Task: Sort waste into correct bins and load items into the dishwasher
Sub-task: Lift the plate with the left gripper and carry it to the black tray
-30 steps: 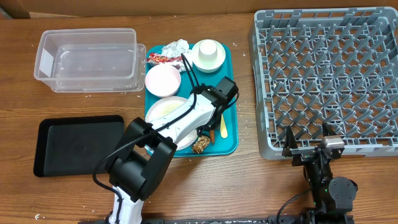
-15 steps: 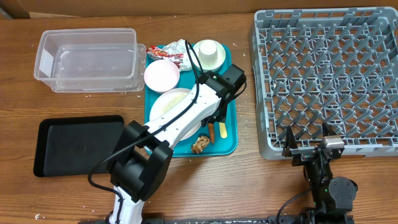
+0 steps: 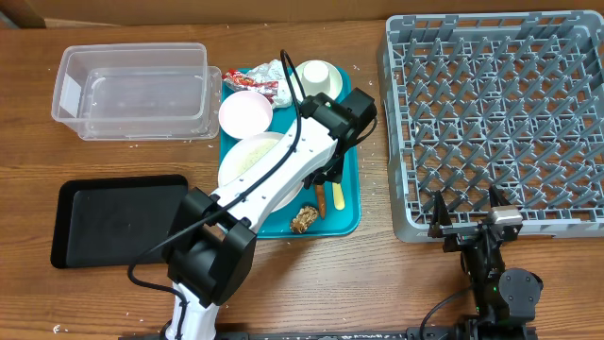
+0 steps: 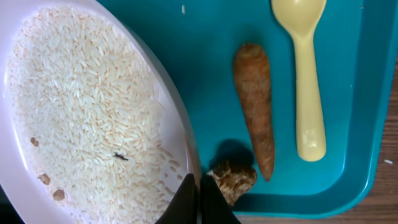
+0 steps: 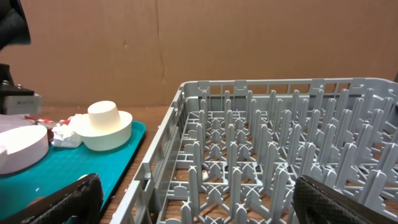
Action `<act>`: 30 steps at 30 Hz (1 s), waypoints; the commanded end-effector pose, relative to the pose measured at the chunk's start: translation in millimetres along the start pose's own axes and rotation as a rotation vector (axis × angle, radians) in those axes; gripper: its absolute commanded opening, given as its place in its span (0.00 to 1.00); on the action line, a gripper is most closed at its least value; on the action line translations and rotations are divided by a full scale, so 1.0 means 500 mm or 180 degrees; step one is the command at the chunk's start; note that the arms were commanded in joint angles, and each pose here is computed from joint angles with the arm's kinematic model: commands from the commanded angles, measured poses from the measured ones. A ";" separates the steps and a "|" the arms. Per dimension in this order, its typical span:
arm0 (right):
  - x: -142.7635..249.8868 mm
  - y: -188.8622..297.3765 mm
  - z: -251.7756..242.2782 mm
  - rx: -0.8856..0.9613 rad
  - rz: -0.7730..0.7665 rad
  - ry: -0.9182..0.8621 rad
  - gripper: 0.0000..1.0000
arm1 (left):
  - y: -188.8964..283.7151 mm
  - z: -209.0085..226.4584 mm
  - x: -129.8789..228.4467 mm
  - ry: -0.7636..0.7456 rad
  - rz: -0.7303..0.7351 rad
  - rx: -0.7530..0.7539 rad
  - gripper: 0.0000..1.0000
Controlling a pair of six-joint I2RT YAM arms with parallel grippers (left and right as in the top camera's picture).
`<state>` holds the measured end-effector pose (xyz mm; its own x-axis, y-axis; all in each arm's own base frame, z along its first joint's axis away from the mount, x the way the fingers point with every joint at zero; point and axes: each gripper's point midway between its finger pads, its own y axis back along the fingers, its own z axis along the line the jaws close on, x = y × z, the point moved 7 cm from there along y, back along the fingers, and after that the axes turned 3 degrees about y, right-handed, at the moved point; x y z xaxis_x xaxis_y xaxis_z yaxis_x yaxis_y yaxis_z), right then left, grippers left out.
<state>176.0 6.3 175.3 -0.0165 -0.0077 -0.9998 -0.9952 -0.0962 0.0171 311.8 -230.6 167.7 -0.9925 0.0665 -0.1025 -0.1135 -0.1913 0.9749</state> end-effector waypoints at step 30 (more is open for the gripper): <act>0.005 0.000 -0.004 0.0053 -0.0009 -0.0023 1.00 | 0.226 0.272 0.022 0.1724 -0.0516 -0.0414 0.04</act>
<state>176.0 6.4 175.2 -0.0169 -0.0073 -0.9998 -0.9952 -0.0965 0.0175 290.4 -138.8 286.8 -0.8811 -0.3556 -0.3118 -0.1962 -0.3250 0.9251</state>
